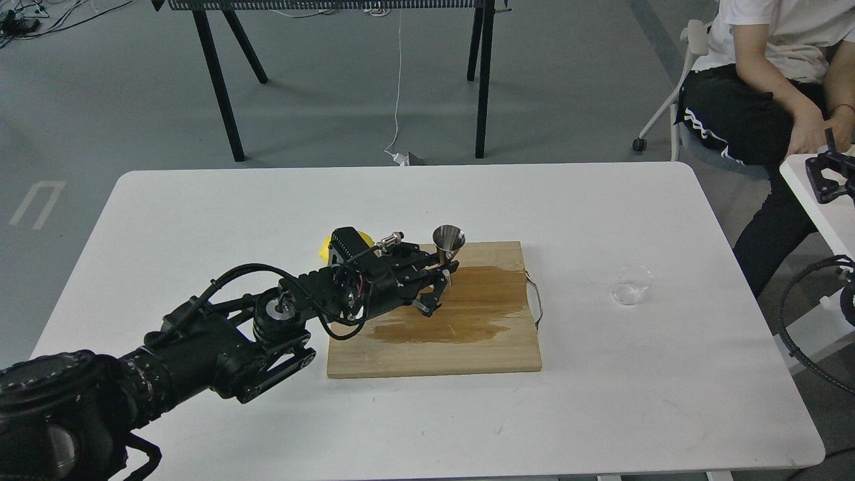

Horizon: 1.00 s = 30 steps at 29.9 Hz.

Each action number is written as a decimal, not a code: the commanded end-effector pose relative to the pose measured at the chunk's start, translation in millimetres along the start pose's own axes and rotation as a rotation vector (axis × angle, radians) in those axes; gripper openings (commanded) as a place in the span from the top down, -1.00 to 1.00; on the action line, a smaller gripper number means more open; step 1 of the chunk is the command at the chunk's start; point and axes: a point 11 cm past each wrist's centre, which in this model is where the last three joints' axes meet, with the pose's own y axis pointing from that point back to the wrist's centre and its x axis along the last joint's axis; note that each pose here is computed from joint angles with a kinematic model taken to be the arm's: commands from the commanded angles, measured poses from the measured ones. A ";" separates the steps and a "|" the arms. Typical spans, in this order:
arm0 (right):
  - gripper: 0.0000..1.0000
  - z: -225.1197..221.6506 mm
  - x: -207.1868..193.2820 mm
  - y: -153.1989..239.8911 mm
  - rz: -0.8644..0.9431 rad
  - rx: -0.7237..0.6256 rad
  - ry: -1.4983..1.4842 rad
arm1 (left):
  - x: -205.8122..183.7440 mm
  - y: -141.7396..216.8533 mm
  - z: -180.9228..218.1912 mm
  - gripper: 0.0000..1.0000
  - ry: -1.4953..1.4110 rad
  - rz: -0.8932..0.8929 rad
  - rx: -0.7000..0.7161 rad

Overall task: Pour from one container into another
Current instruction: 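Lower the jigger onto the wooden board and open the left gripper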

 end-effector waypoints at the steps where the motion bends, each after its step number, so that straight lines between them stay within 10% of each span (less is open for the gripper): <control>1: -1.00 -2.5 -0.3 -0.2 -0.001 0.002 0.005 | -2.2 -6.5 4.0 0.84 0.000 -0.011 0.001; 30: -1.00 -5.0 2.2 0.5 0.007 0.009 0.009 | -1.6 -13.2 16.0 0.34 -0.004 -0.012 -0.023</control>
